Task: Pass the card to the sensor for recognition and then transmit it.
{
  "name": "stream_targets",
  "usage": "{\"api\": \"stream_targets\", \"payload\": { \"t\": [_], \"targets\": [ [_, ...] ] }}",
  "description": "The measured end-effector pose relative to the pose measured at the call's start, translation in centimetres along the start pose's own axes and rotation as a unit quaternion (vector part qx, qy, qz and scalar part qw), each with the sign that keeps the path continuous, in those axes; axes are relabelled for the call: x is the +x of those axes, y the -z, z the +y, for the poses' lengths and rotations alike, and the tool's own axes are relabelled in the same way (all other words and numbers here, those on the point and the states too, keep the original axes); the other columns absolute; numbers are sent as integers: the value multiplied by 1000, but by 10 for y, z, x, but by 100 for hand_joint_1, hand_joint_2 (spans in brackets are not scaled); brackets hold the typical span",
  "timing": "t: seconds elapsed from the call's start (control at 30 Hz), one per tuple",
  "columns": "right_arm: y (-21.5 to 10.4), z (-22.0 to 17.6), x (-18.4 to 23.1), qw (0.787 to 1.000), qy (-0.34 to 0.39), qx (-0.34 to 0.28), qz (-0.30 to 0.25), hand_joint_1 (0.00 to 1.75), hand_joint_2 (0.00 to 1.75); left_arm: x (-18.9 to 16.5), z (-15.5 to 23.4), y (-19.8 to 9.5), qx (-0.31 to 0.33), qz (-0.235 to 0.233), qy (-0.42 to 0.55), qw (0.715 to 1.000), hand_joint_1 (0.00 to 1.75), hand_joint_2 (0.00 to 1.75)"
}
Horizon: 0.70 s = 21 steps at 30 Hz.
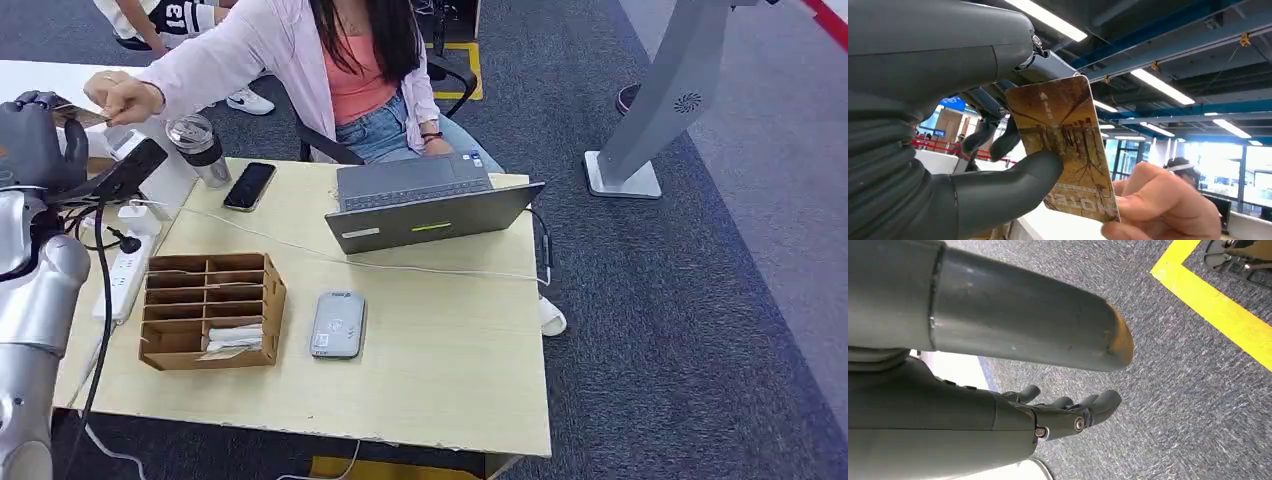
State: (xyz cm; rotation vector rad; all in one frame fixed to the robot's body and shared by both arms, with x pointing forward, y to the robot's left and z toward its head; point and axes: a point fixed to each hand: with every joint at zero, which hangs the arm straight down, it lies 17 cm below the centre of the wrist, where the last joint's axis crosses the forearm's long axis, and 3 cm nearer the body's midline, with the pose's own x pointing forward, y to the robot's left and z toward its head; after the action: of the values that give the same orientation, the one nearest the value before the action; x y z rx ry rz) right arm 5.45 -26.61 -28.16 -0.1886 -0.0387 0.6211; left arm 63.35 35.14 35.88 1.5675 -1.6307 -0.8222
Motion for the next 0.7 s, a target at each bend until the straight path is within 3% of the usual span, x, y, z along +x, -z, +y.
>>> {"api": "stream_targets", "payload": {
  "t": [0.2,0.23,0.27,0.4,0.57,0.7],
  "targets": [
    [0,-1,-1,1000,0,0,1,0,0,4,-3,-1,-4,-6,-3,1000,175,175],
    [0,-1,-1,1000,-1,0,1,0,0,17,-8,-4,-10,-20,-10,1000,175,175],
    [0,-1,-1,1000,-2,-2,2,0,0,82,-23,-30,-12,-79,-30,996,175,175],
    [0,-2,-1,1000,0,-2,2,0,0,145,-35,-63,-17,-130,-45,990,175,175],
    [0,-2,-1,1000,5,-2,3,0,0,199,-39,-87,-23,-166,-77,983,175,175],
    [0,-2,-1,1000,6,-2,3,0,0,217,-40,-96,-26,-176,-88,980,175,175]
  ]
}}
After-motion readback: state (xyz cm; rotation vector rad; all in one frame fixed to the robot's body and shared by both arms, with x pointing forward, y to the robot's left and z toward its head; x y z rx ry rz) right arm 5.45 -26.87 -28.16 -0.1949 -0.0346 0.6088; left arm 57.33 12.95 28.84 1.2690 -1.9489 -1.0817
